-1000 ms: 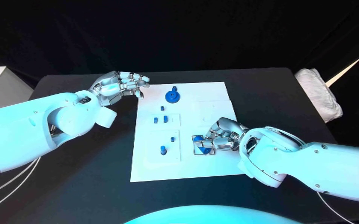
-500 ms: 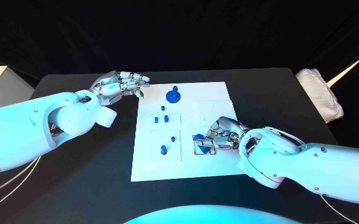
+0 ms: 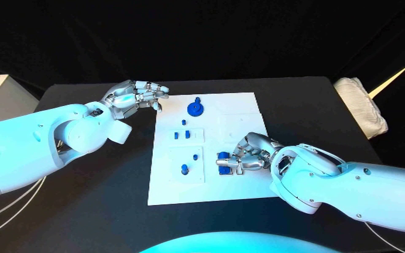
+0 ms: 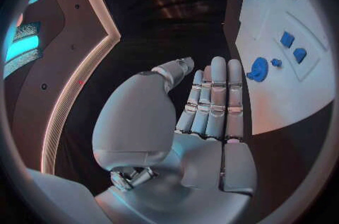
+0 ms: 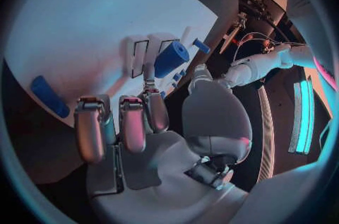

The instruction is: Assemble the parts on the task board

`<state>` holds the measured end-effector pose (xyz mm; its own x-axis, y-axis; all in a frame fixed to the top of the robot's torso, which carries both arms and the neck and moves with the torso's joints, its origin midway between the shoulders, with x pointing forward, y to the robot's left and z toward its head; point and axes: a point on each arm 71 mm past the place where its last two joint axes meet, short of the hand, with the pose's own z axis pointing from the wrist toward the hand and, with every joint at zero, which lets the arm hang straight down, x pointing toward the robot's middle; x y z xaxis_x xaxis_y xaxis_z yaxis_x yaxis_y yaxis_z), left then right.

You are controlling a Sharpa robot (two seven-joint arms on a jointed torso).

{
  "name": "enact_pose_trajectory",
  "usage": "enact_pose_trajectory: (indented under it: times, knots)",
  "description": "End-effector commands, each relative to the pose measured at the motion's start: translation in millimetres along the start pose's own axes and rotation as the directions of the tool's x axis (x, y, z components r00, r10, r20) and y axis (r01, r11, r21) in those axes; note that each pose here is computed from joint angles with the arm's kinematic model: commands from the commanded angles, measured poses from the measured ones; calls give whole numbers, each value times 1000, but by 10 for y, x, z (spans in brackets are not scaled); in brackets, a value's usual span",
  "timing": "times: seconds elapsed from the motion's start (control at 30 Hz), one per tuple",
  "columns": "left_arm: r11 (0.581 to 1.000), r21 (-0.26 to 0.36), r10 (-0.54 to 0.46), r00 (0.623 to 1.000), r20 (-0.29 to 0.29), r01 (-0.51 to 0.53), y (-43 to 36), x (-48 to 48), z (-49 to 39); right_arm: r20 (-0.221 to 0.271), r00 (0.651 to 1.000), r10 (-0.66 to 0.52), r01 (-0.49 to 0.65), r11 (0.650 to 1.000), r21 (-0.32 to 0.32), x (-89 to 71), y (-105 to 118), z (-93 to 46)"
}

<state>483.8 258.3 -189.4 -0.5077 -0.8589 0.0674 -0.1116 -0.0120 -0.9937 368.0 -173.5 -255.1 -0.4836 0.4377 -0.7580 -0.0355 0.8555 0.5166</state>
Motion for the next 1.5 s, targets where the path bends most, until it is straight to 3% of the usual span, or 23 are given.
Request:
enact_pose_trajectory:
  times: [0.03, 0.53, 1.5]
  knots:
    - [1000, 3, -6, 1000, -13, 6, -6, 16, 1, -11, 999, -45, 45, 999, -23, 8, 8, -16]
    - [1000, -1, -5, 1000, -8, 5, -3, 2, -5, -2, 1000, -19, 19, 993, -116, -100, 22, -146]
    - [1000, -6, -5, 1000, -8, 5, 1, 0, -9, 19, 985, -172, 173, 979, -107, -93, 23, -37]
